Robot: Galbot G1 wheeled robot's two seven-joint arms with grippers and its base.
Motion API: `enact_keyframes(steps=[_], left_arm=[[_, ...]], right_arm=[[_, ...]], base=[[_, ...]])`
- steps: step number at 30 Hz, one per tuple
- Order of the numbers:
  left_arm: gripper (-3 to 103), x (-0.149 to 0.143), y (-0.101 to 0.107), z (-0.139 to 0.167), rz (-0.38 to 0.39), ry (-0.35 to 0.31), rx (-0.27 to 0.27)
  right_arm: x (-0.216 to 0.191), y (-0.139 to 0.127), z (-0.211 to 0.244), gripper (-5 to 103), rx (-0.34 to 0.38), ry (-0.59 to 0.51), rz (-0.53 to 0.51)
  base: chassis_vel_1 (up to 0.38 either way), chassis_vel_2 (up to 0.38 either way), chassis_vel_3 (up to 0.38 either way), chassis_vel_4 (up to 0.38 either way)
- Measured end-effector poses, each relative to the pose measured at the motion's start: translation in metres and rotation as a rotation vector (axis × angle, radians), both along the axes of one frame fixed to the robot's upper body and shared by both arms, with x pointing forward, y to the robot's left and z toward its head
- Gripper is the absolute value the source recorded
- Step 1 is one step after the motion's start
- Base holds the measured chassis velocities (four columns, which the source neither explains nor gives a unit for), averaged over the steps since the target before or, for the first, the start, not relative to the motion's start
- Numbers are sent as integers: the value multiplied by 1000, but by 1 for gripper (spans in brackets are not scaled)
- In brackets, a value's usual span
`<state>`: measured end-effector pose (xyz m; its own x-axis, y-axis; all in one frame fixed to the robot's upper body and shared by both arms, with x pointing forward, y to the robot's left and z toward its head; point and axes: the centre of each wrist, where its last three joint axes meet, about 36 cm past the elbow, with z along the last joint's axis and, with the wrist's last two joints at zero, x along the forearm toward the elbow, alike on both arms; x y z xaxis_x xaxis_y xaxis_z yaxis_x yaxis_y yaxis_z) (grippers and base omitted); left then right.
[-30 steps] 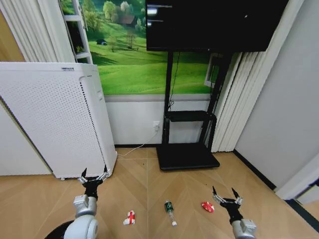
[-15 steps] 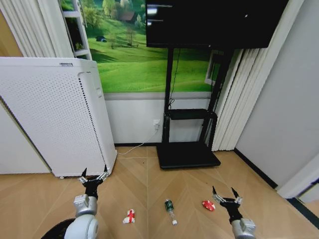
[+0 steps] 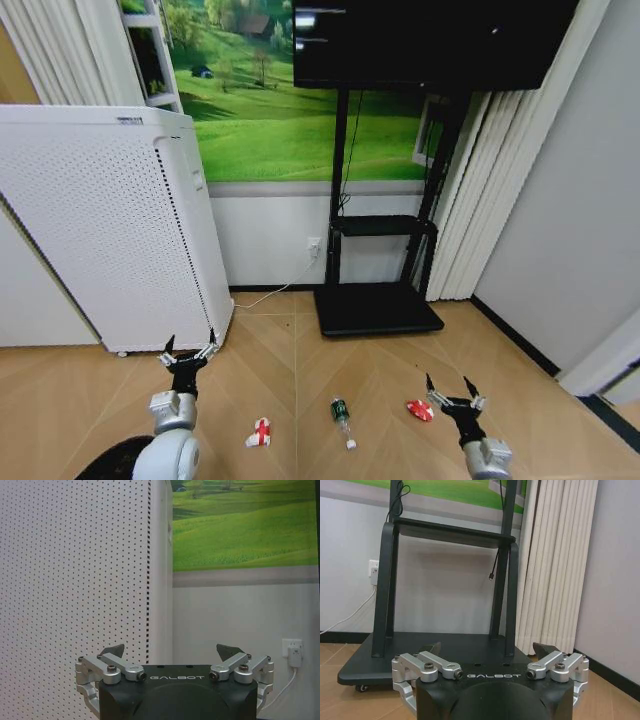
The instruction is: Pick up the trash bin and place the garbage on the floor into it.
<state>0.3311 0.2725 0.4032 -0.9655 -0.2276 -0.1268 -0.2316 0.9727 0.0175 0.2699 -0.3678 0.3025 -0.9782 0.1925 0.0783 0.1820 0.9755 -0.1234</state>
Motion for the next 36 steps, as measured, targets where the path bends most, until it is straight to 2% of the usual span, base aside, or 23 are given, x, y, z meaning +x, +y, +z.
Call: enact_keyframes(steps=[7,13,19,21,22,24,27,29,30,31,32,35,36], left_arm=[[100,-4,5,6,12,-5,50],[100,-26,18,49,79,42,79],[100,-45,29,84,103,53,116],[100,-62,41,111,68,80,194],[100,-62,41,111,68,80,194],[100,-70,48,121,57,119,230],[100,-74,51,123,56,146,241],[100,-85,59,118,80,220,262],[100,-85,59,118,80,220,262],[100,-90,64,112,109,274,271],[100,-90,64,112,109,274,271],[100,-102,72,101,165,423,242],[100,-102,72,101,165,423,242]], right_arm=[[0,-2,-1,100,-33,5,5],[-3,-6,-4,100,-116,17,17],[-4,-7,-7,100,-133,19,7],[-3,-8,-6,100,-133,15,-5],[-3,-8,-6,100,-133,15,-5],[-2,-9,-5,100,-126,11,-14],[-2,-10,-4,100,-123,9,-17],[0,-13,-2,100,-115,5,-26],[0,-13,-2,100,-115,5,-26],[2,-14,-1,100,-111,3,-29],[2,-14,-1,100,-111,3,-29],[6,-17,0,100,-104,-1,-32],[6,-17,0,100,-104,-1,-32]], base=[[0,0,0,0],[0,0,0,0],[0,0,0,0],[0,0,0,0],[0,0,0,0],[0,0,0,0],[0,0,0,0],[0,0,0,0],[0,0,0,0],[0,0,0,0],[0,0,0,0],[0,0,0,0],[0,0,0,0]])
